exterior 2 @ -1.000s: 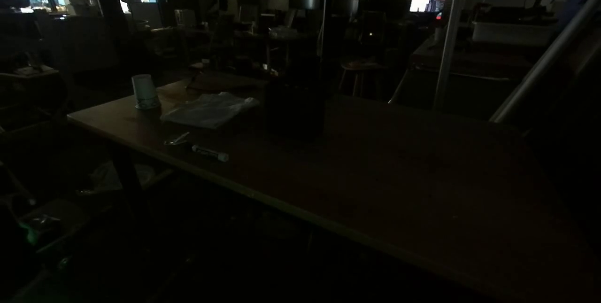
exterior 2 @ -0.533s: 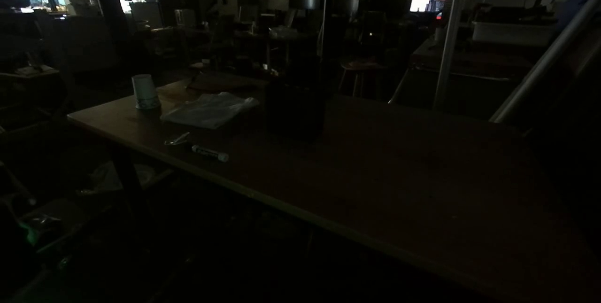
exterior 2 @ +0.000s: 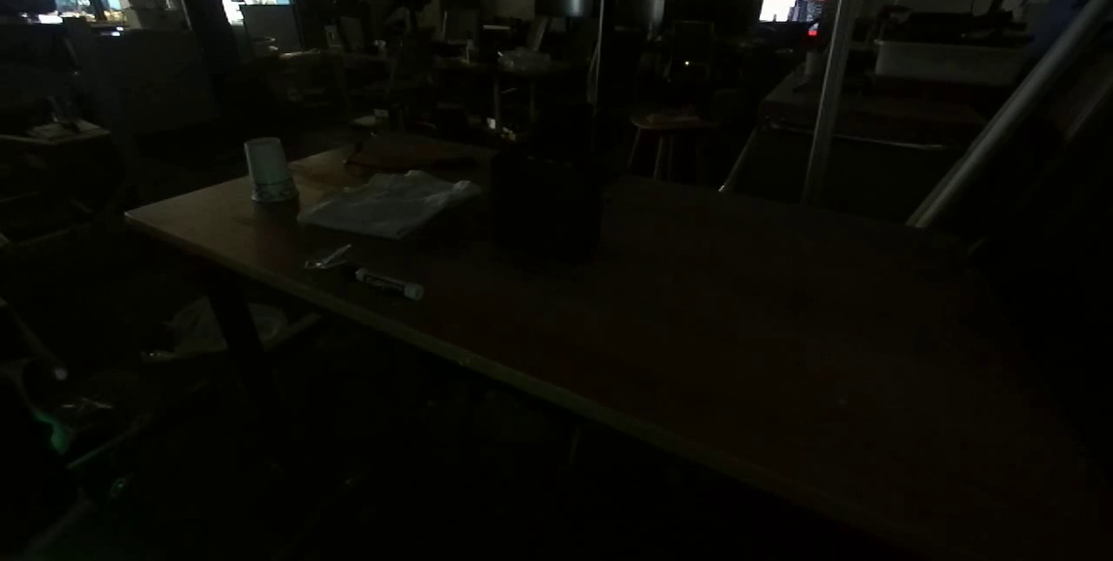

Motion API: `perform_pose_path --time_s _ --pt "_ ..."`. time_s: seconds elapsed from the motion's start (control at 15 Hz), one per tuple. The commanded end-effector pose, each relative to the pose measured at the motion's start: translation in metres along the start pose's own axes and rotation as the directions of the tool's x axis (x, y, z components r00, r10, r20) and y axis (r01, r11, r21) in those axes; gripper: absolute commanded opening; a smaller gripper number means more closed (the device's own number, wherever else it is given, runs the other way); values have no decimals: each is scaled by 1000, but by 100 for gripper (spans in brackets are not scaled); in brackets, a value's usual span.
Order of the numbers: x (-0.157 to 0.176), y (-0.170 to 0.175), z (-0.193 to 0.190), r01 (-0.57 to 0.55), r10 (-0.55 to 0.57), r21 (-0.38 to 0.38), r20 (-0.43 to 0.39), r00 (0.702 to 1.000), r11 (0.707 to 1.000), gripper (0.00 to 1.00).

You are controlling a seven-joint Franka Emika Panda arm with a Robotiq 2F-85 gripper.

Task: Put the towel inside the black box

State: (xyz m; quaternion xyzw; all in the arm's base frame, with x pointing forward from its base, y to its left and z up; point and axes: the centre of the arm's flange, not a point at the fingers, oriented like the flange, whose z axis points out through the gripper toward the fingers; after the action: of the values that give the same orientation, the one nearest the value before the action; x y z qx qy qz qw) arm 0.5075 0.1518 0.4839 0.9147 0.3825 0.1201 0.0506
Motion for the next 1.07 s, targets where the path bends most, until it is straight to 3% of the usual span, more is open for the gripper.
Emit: perform_pose_path --time_s 0.0,0.33,0.53,1.0 --pt "40 14 47 78 -77 -32 11 997 996 100" --pt "57 28 136 104 -103 -12 50 993 994 100" --pt "60 25 189 90 -94 51 78 992 995 100" --pt "55 -3 269 59 -89 198 145 985 978 100"
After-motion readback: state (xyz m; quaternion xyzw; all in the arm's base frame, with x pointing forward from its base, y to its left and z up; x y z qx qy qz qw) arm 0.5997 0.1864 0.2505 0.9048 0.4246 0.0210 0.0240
